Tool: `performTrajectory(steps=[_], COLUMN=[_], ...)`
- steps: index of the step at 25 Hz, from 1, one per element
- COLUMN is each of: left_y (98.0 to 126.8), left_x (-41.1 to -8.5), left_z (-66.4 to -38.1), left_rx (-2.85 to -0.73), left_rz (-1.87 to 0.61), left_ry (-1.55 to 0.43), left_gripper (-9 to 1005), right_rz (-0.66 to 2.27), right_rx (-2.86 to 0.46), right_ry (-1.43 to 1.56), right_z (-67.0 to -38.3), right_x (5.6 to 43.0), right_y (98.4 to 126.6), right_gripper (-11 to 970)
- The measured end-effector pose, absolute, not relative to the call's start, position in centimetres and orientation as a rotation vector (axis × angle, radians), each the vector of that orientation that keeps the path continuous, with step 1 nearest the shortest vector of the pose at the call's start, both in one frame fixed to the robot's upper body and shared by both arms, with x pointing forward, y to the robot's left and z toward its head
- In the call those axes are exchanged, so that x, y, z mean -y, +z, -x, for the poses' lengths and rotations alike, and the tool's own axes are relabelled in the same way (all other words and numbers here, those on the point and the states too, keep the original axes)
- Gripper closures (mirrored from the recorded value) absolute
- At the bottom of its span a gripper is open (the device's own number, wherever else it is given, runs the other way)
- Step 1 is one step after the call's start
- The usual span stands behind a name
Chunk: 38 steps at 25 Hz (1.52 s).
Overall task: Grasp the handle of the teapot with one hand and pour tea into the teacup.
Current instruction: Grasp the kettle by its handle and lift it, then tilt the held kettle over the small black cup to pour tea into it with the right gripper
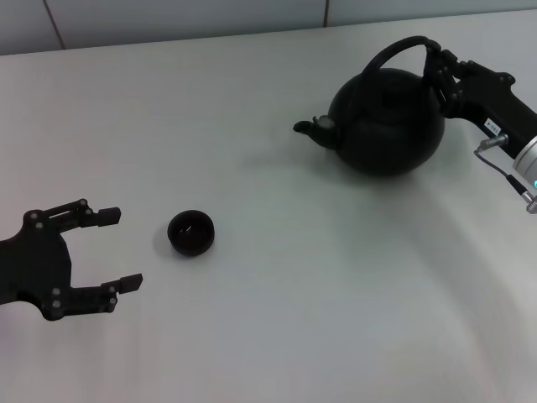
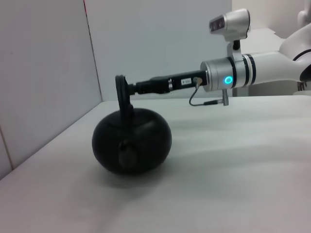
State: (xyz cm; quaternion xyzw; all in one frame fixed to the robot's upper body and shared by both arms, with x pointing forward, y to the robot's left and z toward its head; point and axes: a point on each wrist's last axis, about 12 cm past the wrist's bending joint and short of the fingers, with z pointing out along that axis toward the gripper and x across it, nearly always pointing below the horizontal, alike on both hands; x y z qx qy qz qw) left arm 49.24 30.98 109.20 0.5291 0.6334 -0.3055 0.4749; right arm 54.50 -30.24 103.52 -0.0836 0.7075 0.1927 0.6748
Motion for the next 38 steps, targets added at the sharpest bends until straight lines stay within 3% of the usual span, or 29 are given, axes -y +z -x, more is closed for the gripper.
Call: performTrajectory(steps=[38], left_y=[109.3], left_x=[-30.7], left_z=[-49.3], left_rx=[-1.546], left_rz=[-1.325], left_ry=[-0.734], left_gripper=[154], right_rz=[0.771], right_rx=[-1.447], right_ry=[0.518], right_z=[-59.2], right_x=[23.7], right_y=[108.1], right_gripper=[832])
